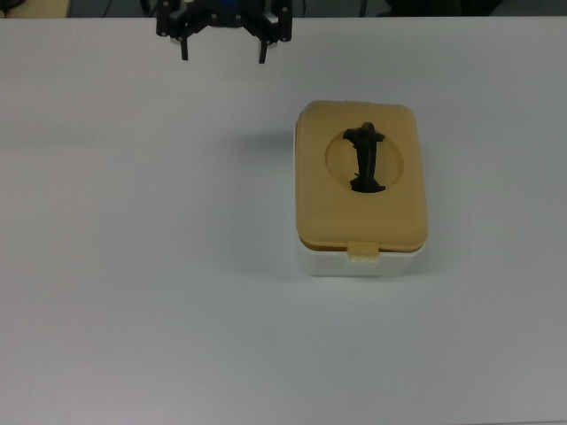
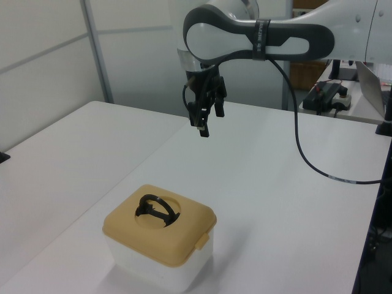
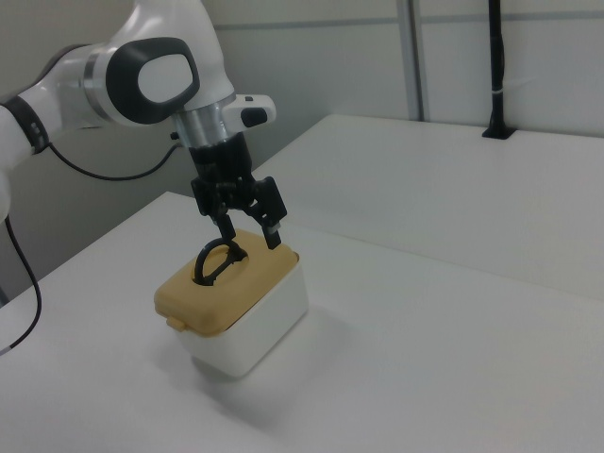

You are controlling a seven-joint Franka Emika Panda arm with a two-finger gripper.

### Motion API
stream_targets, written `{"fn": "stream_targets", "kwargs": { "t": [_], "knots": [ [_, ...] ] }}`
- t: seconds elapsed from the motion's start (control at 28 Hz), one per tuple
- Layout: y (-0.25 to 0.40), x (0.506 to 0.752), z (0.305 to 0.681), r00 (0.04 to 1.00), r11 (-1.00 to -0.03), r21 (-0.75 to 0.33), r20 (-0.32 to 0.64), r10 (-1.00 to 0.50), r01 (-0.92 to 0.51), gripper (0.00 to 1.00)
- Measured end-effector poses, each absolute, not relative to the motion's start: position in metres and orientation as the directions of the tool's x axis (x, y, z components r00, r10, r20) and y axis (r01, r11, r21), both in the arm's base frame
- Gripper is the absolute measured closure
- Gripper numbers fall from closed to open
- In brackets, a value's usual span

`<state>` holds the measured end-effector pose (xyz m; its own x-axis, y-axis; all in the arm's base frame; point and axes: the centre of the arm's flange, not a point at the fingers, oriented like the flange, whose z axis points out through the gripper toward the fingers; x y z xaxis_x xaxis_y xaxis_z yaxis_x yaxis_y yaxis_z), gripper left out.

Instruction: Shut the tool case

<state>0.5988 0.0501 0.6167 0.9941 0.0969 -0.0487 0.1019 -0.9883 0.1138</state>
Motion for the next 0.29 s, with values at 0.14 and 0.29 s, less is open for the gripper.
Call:
{"fn": "stream_targets", "kwargs": {
  "t": [0.14,0.29],
  "knots": [
    [0.0469,0.5988,0.6166,0.994,-0.989,0.114,-0.049,0.094,0.099,0.0],
    [0.0444,0.599,0.6165,0.995,-0.989,0.115,-0.05,0.089,0.095,0.0]
  ]
}}
